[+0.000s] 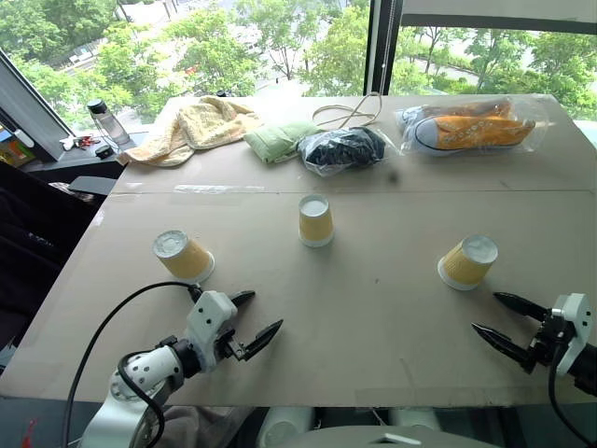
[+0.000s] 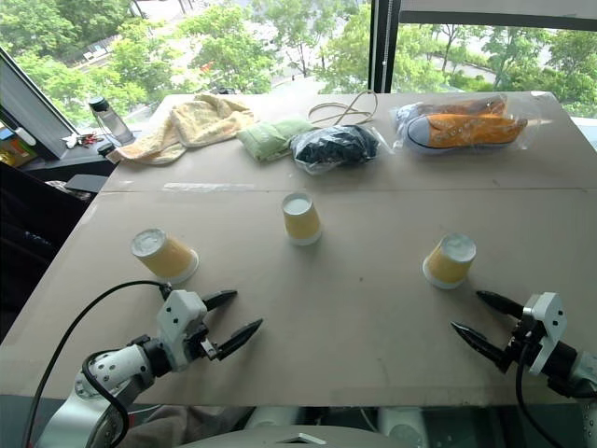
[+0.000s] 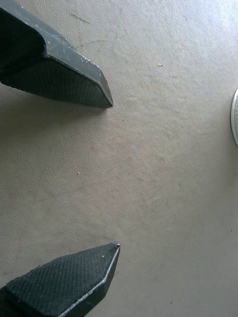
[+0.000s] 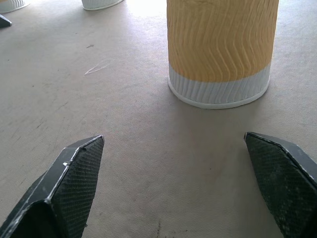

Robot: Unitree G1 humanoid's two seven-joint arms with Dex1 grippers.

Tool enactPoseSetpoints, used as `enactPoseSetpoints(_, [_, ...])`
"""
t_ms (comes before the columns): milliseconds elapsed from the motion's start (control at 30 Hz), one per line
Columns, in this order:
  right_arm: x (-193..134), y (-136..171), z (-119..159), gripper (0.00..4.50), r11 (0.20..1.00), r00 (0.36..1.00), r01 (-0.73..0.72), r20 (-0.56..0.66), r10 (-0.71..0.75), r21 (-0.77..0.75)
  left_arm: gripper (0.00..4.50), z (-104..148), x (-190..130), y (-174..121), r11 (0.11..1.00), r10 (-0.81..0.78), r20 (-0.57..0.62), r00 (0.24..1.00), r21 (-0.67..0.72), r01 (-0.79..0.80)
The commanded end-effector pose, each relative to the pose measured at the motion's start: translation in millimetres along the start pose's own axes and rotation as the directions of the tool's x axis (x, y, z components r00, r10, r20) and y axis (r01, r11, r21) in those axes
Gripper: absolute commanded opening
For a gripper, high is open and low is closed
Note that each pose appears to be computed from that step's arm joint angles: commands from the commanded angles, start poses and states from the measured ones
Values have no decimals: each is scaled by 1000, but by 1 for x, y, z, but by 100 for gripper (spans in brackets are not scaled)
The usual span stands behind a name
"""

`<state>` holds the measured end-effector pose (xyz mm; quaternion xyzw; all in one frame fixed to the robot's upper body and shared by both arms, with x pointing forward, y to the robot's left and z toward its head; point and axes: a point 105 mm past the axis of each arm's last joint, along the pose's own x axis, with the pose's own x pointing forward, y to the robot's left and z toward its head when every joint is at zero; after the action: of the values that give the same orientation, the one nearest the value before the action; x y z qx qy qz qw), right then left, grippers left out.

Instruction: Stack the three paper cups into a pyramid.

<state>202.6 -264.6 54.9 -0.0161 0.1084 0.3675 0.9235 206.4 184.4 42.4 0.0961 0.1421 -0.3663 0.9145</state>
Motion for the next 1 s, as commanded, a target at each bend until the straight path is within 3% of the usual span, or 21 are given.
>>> enactPoseSetpoints(33, [0, -1, 11, 450, 1000, 1000, -13, 23, 14, -28, 444, -25, 0, -21, 994, -65, -55, 996, -89, 60])
enactPoseSetpoints(767, [1, 2, 20, 450, 999, 999, -35, 35, 37, -39, 444, -1, 1, -28, 990, -76, 39, 996, -112, 80])
enactPoseSetpoints(1000, [2, 27, 24, 450, 985, 986, -167, 21, 168, -42, 444, 13, -3, -27, 991, 21, 151, 988, -135, 0])
